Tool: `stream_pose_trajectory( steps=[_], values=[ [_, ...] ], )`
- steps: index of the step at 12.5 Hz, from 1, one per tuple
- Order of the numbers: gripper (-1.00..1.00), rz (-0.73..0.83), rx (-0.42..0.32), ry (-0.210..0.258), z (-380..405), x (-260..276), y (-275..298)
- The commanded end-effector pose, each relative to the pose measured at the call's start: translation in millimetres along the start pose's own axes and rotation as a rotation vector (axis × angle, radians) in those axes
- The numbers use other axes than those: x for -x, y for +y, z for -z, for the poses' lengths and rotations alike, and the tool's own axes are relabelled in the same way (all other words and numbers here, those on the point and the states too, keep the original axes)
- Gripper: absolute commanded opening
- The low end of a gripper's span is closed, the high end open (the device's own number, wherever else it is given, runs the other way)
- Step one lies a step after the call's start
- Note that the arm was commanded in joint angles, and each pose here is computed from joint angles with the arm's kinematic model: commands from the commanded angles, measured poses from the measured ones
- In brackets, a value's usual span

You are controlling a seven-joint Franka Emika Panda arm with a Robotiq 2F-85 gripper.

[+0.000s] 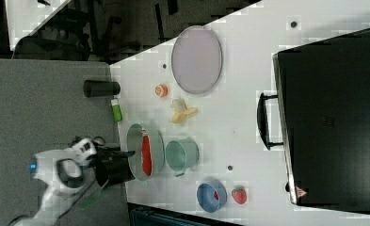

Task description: Pick Ketchup from the table and place it in strainer.

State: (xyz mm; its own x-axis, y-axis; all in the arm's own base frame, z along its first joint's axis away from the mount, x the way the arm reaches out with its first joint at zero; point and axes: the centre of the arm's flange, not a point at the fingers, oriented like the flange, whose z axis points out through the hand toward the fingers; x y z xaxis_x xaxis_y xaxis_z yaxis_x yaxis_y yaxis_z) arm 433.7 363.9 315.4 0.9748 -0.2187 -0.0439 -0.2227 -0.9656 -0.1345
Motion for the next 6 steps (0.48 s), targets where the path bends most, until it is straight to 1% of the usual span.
stream_pose_trajectory(
  steps=[1, 2, 4, 6],
  values=[
    [1.0, -0.199, -0.018, 0.074, 98, -55, 23],
    [1.0, -0.247, -0.009, 0.05, 123, -66, 34],
    [1.0, -0.365, -0.012, 0.004, 177, -93, 63],
    [1.0, -0.469, -0.002, 0.0, 233, -123, 106]
  ],
)
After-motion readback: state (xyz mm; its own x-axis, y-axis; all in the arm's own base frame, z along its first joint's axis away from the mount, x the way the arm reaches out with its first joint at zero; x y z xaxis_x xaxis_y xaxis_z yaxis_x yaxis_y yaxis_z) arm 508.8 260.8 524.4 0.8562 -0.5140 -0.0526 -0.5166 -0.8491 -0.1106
